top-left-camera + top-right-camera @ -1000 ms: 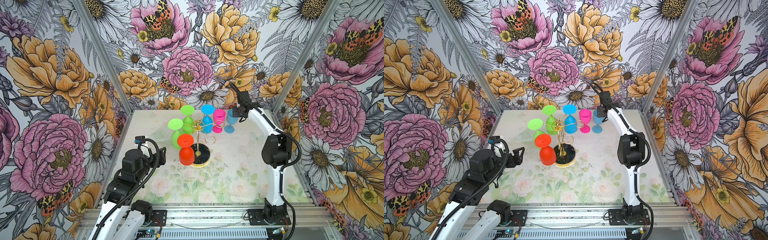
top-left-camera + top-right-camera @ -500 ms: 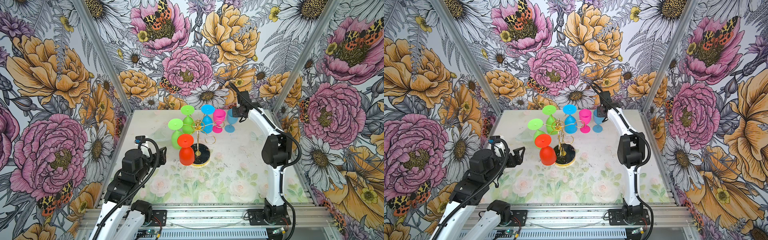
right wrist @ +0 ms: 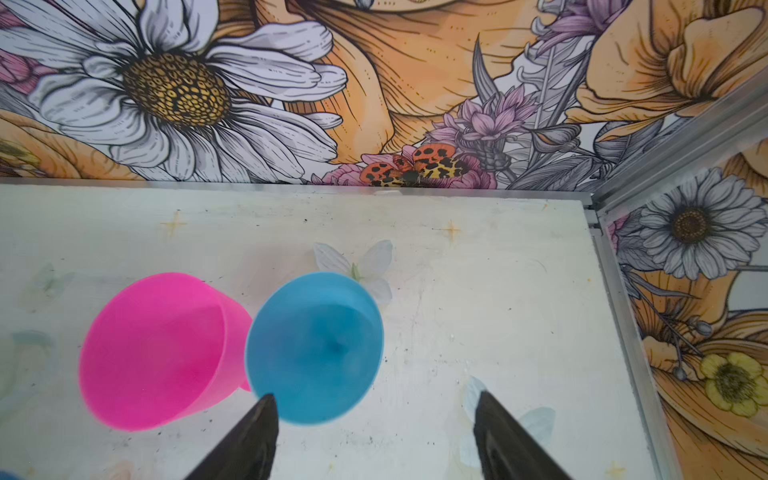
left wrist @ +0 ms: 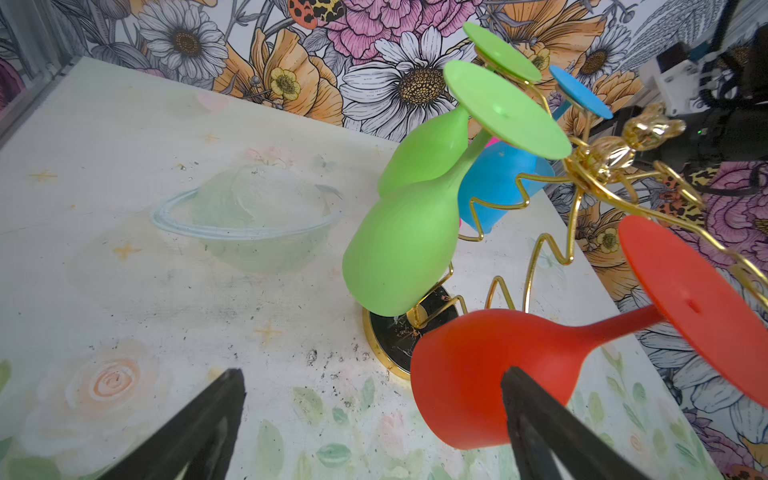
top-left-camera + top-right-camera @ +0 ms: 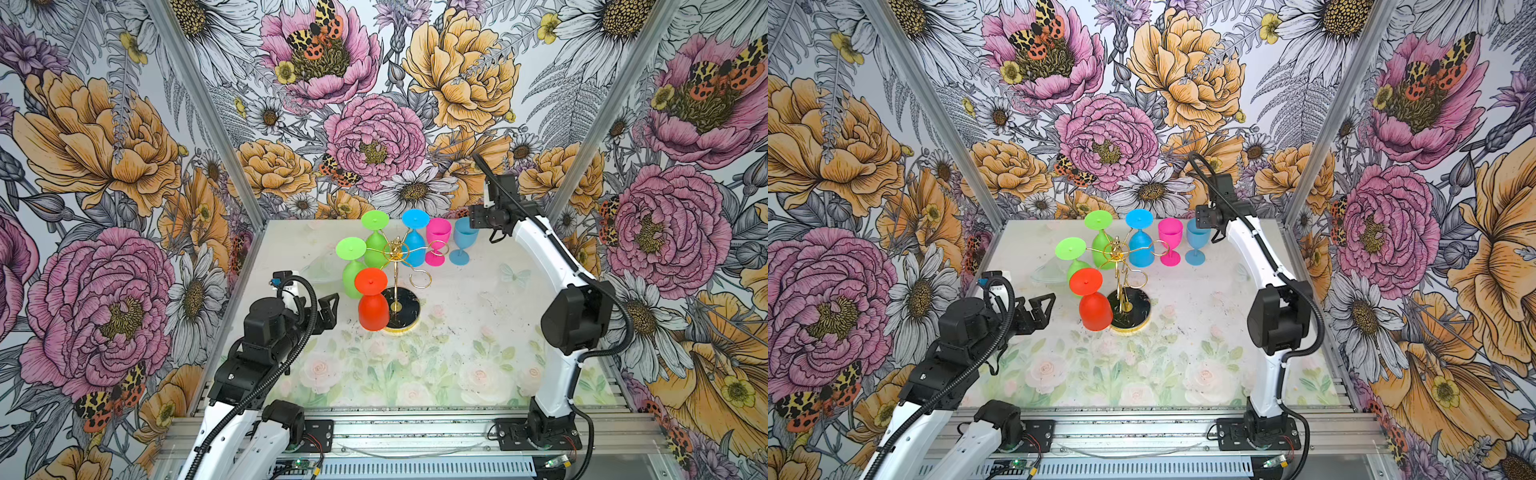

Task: Take the wine glass off the wine glass rack
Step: 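Close the left gripper on the red glass foot while the right gripper withdraws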

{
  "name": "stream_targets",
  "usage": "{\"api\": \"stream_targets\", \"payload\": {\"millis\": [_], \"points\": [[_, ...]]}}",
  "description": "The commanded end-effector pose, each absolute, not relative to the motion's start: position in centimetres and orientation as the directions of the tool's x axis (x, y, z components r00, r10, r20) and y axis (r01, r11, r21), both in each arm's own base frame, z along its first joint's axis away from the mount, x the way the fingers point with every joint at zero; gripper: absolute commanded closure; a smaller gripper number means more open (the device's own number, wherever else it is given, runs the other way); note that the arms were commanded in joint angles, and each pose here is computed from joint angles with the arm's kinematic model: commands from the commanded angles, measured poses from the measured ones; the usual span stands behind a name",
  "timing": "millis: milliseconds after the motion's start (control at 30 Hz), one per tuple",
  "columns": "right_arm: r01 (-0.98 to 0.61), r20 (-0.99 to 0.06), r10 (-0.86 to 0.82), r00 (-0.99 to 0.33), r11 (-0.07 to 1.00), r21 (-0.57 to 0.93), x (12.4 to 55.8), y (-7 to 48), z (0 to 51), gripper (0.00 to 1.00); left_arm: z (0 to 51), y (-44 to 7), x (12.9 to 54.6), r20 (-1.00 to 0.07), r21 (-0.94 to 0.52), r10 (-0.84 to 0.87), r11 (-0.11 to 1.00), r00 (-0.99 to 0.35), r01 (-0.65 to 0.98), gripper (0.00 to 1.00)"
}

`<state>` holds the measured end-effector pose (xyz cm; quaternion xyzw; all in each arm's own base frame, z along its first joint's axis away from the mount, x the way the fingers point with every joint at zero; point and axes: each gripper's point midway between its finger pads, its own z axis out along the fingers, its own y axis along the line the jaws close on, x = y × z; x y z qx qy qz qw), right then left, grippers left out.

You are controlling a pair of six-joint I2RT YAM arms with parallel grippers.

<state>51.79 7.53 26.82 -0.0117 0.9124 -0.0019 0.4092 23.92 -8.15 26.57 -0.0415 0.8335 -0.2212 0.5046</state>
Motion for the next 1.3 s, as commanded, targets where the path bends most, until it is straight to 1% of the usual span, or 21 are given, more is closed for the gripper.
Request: {"api": "stream_targets", "payload": {"millis": [0,133,300,400,500,600,900,1267], "points": [[-0.067,-0.777,0.016,-0.63,0.995,0.074,48.3,8.3,29.7,0.22,29.6,-10.1,23.6,-0.788,-0.525,-0.364,0.819,-0.497,0.232,0.03],[-0.113,-0.781,0.027,-0.624,0.986,0.124,43.9,9.3,29.7,0.22,31.5,-11.4,23.2,-0.751,-0.592,-0.396,0.757,-0.528,0.275,0.06],[-0.182,-0.783,0.048,-0.62,0.962,0.203,38.5,10.6,28.3,0.22,33.4,-12.7,22.3,-0.69,-0.679,-0.441,0.669,-0.574,0.303,0.1],[-0.212,-0.774,0.055,-0.631,0.948,0.239,36.2,11.1,27.0,0.23,34.2,-13.3,22.0,-0.662,-0.711,-0.45,0.63,-0.599,0.312,0.14],[-0.224,-0.766,0.048,-0.641,0.943,0.247,34.4,11.4,25.9,0.23,34.4,-14.1,22.1,-0.625,-0.743,-0.453,0.595,-0.635,0.307,0.21],[-0.242,-0.761,0.038,-0.648,0.937,0.252,32.9,11.7,25.1,0.24,34.4,-14.9,22.4,-0.584,-0.773,-0.446,0.56,-0.678,0.298,0.27],[-0.266,-0.747,0.022,-0.664,0.927,0.263,30.1,12.1,23.0,0.25,33.7,-16.3,23.7,-0.511,-0.817,-0.438,0.516,-0.74,0.259,0.44],[-0.263,-0.735,0.038,-0.677,0.92,0.29,29.1,12.3,21.6,0.26,33.4,-17.3,24.6,-0.473,-0.839,-0.439,0.488,-0.764,0.24,0.6]]}}
